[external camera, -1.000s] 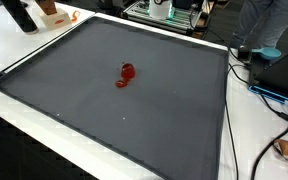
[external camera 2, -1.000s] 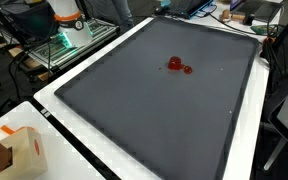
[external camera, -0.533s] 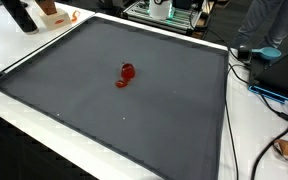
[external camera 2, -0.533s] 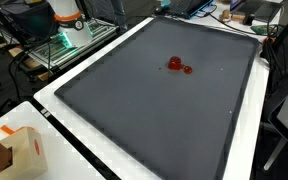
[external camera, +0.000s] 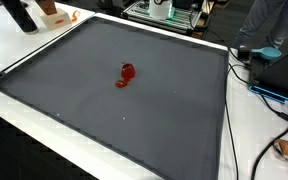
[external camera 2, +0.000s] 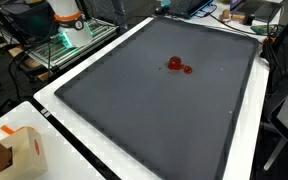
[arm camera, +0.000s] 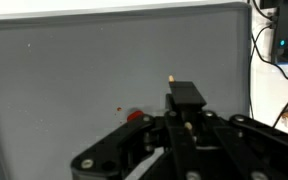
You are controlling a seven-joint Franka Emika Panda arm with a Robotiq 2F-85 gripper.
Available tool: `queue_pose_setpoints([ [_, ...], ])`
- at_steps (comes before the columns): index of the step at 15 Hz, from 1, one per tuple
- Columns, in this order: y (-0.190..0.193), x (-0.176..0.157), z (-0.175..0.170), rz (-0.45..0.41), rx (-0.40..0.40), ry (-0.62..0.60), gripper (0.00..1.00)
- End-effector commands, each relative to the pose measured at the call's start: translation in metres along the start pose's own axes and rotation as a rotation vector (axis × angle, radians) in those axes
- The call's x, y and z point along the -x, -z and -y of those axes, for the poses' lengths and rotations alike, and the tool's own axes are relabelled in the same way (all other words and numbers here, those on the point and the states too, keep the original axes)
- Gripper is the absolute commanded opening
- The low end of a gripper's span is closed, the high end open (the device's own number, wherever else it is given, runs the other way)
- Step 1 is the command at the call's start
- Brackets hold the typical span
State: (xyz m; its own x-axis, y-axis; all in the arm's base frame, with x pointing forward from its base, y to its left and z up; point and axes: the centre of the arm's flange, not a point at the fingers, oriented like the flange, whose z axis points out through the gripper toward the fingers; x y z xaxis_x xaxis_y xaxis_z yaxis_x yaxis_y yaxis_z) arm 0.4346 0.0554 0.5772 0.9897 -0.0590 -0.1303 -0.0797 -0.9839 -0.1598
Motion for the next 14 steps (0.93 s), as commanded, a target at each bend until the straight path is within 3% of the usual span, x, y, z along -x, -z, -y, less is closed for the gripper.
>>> queue_pose_setpoints([
  [1,0.0,0.0,0.0,0.0,0.0,0.0,0.13],
  [2,0.0,0.0,0.0,0.0,0.0,0.0,0.13],
  [3,0.0,0.0,0.0,0.0,0.0,0.0,0.03],
  [8,-0.011,-0.044,-0.024,-0.025,-0.085,0.033,0.03],
  [14,-0.066,-0.108,-0.061,-0.078,-0.268,0.085,0.03],
])
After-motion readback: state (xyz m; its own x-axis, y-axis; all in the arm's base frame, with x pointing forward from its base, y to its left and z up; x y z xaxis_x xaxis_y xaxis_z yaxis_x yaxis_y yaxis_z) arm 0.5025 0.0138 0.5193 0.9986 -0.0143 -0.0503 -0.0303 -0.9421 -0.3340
